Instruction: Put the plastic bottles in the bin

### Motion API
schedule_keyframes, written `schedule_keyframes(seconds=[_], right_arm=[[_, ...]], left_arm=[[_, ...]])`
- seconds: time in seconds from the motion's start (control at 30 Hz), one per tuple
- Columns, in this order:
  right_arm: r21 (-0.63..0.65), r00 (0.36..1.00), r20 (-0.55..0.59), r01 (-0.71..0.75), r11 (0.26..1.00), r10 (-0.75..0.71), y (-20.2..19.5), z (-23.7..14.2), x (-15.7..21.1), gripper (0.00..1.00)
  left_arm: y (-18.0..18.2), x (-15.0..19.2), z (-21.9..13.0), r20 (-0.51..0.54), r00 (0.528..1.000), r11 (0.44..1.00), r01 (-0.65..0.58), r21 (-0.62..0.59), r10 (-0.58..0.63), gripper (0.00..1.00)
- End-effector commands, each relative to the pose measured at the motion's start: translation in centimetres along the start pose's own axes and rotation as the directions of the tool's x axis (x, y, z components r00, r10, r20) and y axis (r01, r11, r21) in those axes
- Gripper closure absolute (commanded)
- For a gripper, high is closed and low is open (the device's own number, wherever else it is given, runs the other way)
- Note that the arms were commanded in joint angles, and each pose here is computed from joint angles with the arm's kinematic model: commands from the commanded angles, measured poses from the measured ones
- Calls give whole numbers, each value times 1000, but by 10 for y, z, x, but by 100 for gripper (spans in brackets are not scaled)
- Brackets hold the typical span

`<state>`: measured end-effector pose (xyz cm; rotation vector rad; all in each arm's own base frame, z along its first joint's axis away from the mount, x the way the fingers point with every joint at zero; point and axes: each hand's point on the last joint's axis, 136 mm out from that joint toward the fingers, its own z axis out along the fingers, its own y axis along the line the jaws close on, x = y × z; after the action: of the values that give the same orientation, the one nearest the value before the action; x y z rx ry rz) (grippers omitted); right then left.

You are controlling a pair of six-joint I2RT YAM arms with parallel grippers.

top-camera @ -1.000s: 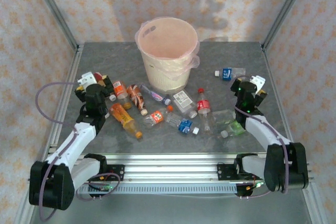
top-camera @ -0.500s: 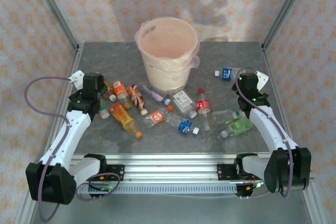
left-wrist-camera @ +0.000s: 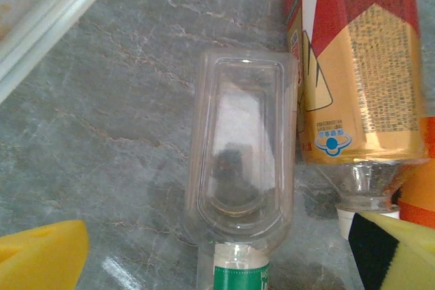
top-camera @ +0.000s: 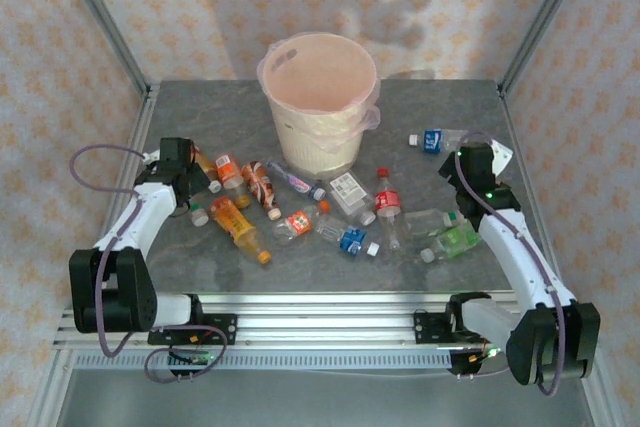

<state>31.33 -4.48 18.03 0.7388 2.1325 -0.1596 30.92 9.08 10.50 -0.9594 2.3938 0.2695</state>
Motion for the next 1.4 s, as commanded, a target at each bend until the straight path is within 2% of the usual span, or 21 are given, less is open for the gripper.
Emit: schedule_keyframes(seconds=[0.0, 0.27, 0.83, 1.0, 1.17, 1.37], right_arm=[[11, 1000, 8, -7, 1000, 7, -4, -9, -2, 1], [-16, 999, 39, -18, 1000, 19, -2, -16, -6, 1], [-28, 998, 57, -10, 1000, 12, 2, -21, -10, 1], [-31, 998, 59, -11, 999, 13, 3, -22, -12, 1], [-35, 998, 59, -13, 999, 15, 4, -23, -12, 1], [-38, 998, 59, -15, 999, 17, 5, -23, -12, 1]], left_arm=[[-8, -10, 4, -10, 1000, 998, 19, 66, -19, 0], [-10, -4, 24, -62, 998, 996, 21, 89, -16, 0], [5, 11, 59, -157, 984, 995, 92, 39, -85, 1], [14, 16, 67, -178, 976, 991, 132, 8, -128, 11], [18, 19, 75, -198, 965, 984, 178, 9, -173, 16], [17, 22, 80, -215, 960, 982, 187, 17, -179, 18]])
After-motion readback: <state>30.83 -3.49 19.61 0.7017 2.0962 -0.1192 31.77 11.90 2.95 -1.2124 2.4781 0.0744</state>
